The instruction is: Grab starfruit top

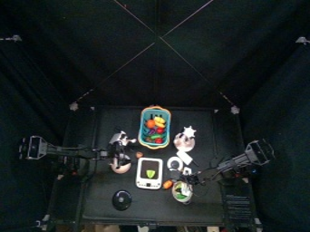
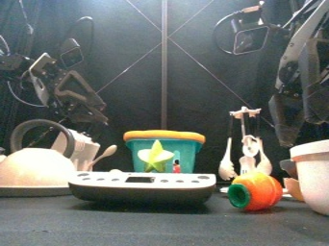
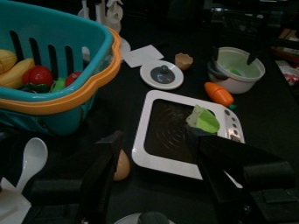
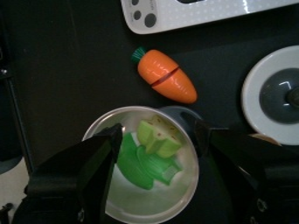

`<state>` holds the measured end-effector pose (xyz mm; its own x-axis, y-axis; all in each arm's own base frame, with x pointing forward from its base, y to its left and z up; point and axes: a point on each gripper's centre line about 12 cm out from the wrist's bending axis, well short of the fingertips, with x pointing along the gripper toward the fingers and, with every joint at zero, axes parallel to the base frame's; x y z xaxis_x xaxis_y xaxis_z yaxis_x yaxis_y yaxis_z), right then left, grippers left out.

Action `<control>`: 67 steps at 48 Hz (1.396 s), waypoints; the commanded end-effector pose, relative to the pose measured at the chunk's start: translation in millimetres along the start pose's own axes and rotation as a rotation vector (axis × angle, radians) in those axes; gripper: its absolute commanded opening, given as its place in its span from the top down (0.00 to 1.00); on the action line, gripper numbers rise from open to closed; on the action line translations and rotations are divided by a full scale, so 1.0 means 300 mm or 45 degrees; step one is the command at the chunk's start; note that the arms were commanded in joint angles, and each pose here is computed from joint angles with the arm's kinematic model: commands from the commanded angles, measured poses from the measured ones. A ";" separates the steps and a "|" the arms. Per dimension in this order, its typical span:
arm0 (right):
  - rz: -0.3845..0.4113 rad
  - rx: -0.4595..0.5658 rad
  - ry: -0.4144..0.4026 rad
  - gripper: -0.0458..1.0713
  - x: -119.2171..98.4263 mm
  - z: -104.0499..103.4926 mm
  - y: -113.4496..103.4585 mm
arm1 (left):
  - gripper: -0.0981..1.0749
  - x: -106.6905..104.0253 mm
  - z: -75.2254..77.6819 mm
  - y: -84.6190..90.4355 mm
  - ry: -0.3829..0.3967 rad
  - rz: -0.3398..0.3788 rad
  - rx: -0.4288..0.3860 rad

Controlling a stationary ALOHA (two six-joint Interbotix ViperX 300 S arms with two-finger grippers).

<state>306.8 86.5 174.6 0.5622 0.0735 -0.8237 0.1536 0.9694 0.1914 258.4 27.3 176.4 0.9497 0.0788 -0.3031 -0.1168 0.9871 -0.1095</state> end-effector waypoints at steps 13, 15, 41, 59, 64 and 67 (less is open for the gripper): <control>-0.085 -0.145 -0.284 0.09 0.023 0.258 -0.093 | 0.12 0.008 0.026 -0.006 -0.029 -0.008 0.001; -0.105 -0.156 -0.285 0.09 0.041 0.277 -0.104 | 0.12 0.008 0.026 -0.006 -0.029 -0.008 0.001; -0.164 -0.287 -0.260 0.09 0.243 0.395 -0.082 | 0.12 0.005 0.018 -0.003 -0.021 -0.004 0.009; -0.167 -0.234 -0.207 0.11 0.311 0.380 -0.098 | 0.12 0.004 0.011 -0.003 -0.013 -0.004 0.010; -0.167 -0.228 -0.207 0.15 0.312 0.382 -0.097 | 0.12 0.002 0.010 -0.003 -0.013 -0.004 0.010; -0.165 -0.227 -0.207 0.19 0.312 0.381 -0.097 | 0.12 0.002 0.010 -0.003 -0.013 -0.004 0.010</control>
<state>442.0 39.3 136.7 0.6380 -0.0840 -0.7654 0.0908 0.9953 -0.0335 257.3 26.8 174.5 0.9480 0.0771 -0.3089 -0.1146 0.9878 -0.1052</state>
